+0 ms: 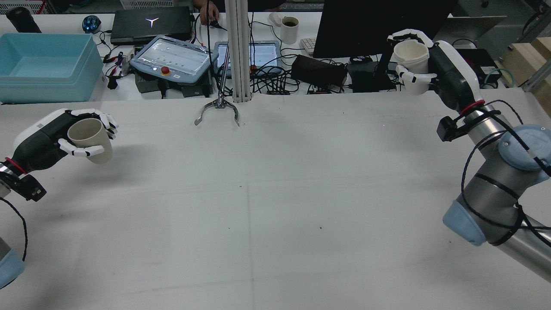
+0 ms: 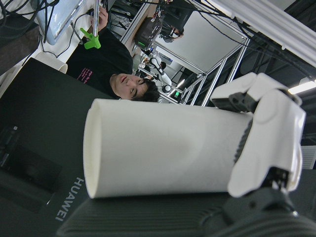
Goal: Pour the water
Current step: 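Turn the white cup upright and withdraw both hands apart, then lower the beige cup onto the table with the left hand and release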
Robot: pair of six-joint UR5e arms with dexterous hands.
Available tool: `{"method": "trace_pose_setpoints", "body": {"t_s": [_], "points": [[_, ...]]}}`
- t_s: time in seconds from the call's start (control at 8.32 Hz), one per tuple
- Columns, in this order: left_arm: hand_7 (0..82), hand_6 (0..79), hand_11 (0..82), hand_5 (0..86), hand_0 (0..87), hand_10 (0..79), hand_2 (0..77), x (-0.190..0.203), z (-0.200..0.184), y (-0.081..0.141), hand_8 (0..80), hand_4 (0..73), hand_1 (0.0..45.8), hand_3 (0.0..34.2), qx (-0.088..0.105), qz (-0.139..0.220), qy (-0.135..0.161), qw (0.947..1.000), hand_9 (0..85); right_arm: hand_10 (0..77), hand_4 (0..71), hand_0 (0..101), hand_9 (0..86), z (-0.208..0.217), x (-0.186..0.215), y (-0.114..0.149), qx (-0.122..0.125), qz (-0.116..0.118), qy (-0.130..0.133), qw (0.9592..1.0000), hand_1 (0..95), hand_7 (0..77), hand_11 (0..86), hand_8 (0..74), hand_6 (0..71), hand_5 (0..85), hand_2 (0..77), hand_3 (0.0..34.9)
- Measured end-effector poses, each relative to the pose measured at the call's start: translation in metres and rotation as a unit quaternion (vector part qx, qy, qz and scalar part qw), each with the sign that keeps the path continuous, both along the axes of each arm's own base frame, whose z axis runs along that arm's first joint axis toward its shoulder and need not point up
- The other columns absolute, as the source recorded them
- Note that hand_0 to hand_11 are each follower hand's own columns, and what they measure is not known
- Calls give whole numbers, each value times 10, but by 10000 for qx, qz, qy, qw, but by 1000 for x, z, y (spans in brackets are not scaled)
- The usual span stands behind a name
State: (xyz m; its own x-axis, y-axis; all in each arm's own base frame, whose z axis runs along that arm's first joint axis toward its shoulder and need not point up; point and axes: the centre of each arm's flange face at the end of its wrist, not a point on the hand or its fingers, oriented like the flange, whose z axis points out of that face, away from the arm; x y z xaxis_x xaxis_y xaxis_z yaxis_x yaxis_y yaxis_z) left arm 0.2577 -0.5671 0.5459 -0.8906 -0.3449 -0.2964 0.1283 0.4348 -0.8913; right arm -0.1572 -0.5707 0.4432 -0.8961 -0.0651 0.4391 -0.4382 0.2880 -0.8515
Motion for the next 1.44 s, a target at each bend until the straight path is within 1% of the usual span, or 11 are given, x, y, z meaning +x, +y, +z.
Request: {"method": "trace_pose_setpoints", "body": {"t_s": [0.12,0.24,0.36,0.48,0.6,0.72,0.84,0.96,1.08,1.44], "points": [[371,376,398,442,566,262,387,-25,34,12,327,431,131,0,-115,-162,-120,9997,415,398,0,467,164,13,9,0,-96,75,-122,9999,262,147,556,180,251,360,491,0],[360,365,398,442,565,262,387,-47,73,27,327,431,131,0,-232,-409,-233,9986,415,382,0,467,136,21,13,2,-159,100,-160,9997,262,147,551,180,251,360,491,0],[344,349,398,442,558,262,387,-66,114,43,316,431,131,0,-332,-615,-317,9970,415,376,0,463,153,35,11,5,-270,75,-122,9995,262,131,551,180,245,333,491,0],[338,327,398,442,551,267,387,-81,150,57,305,431,131,0,-369,-764,-398,9956,415,376,0,463,153,58,5,7,-445,22,-27,9990,262,131,551,180,245,333,491,0],[338,327,398,442,551,267,387,-92,178,70,305,431,131,0,-363,-861,-483,9944,393,376,0,462,153,92,-1,8,-602,-32,65,9982,262,131,551,180,245,322,491,0],[338,327,398,442,551,267,387,-98,197,79,305,431,131,0,-359,-908,-542,9937,393,376,0,461,131,122,-5,9,-664,-67,93,9977,262,93,551,180,229,284,491,0],[333,327,398,442,551,267,387,-102,211,84,305,431,131,0,-377,-930,-587,9932,393,376,0,464,147,141,-7,9,-682,-96,82,9976,262,71,551,180,218,251,491,0],[338,327,398,447,549,267,387,-104,222,87,305,425,131,0,-386,-939,-607,9930,398,365,0,464,147,148,-8,10,-686,-118,68,9976,262,71,535,180,218,251,491,0],[338,327,398,447,549,267,387,-105,232,88,305,425,131,0,-380,-950,-637,9927,398,355,0,465,147,151,-10,10,-682,-134,58,9976,262,93,524,180,218,267,491,0],[322,311,382,447,551,262,387,-110,249,95,305,425,131,0,-249,-1006,-752,9918,398,355,0,460,142,148,-12,8,-644,-153,26,9978,262,109,524,180,218,278,491,0]]}}
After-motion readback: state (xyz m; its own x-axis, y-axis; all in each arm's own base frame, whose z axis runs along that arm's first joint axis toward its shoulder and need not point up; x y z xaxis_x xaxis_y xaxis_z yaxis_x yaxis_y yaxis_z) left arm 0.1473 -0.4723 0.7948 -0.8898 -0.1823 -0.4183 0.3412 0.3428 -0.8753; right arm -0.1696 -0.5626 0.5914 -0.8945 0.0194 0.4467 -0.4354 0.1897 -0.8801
